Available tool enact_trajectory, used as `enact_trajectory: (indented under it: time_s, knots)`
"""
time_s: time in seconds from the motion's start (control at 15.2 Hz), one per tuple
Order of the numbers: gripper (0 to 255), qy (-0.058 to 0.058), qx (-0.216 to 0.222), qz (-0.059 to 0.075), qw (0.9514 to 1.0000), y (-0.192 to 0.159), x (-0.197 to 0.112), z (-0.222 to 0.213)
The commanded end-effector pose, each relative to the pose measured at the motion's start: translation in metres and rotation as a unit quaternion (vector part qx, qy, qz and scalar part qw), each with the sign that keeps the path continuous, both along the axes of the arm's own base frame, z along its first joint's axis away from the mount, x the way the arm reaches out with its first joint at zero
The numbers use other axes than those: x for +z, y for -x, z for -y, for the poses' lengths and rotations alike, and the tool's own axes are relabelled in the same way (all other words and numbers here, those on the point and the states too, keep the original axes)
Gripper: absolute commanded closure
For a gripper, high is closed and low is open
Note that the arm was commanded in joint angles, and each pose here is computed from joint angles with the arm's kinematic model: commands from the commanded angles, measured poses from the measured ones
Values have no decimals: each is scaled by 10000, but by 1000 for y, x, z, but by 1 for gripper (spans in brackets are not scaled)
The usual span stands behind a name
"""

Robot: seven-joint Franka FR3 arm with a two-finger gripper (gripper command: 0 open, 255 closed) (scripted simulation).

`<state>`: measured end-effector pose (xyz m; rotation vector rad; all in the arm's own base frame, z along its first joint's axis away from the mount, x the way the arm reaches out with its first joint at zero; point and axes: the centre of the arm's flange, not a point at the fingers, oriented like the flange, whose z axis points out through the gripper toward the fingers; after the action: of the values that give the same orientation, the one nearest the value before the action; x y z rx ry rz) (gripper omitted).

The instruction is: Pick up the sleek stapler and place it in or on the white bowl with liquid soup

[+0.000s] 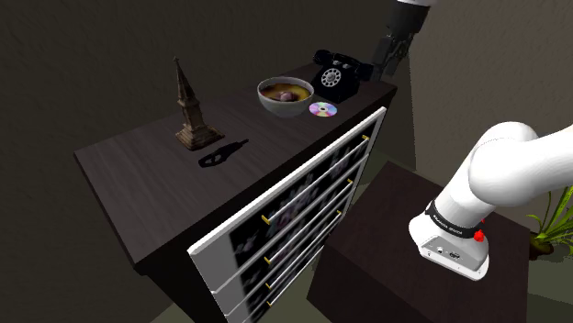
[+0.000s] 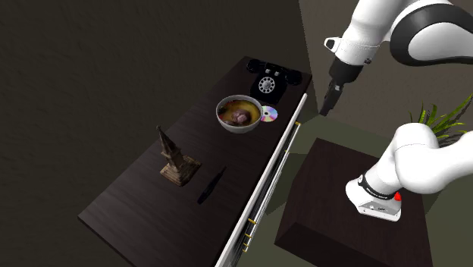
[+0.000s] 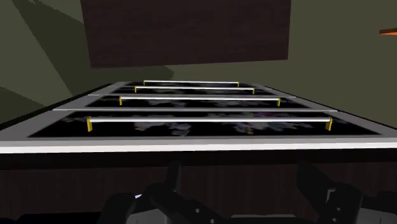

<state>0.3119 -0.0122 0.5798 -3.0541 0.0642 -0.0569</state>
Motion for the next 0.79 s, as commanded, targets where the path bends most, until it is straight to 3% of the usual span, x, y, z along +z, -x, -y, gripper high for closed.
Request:
enact_trajectory:
  time_s: [0.0, 0.33, 0.53, 0.73]
  knots:
    - [0, 0, 0, 0, 10000, 0, 0, 0]
    - [0, 63, 990, 16, 9951, -62, -22, -18]
    - [0, 101, 1579, 25, 9874, -97, -35, -34]
    - [0, 139, 2163, 34, 9762, -130, -48, -55]
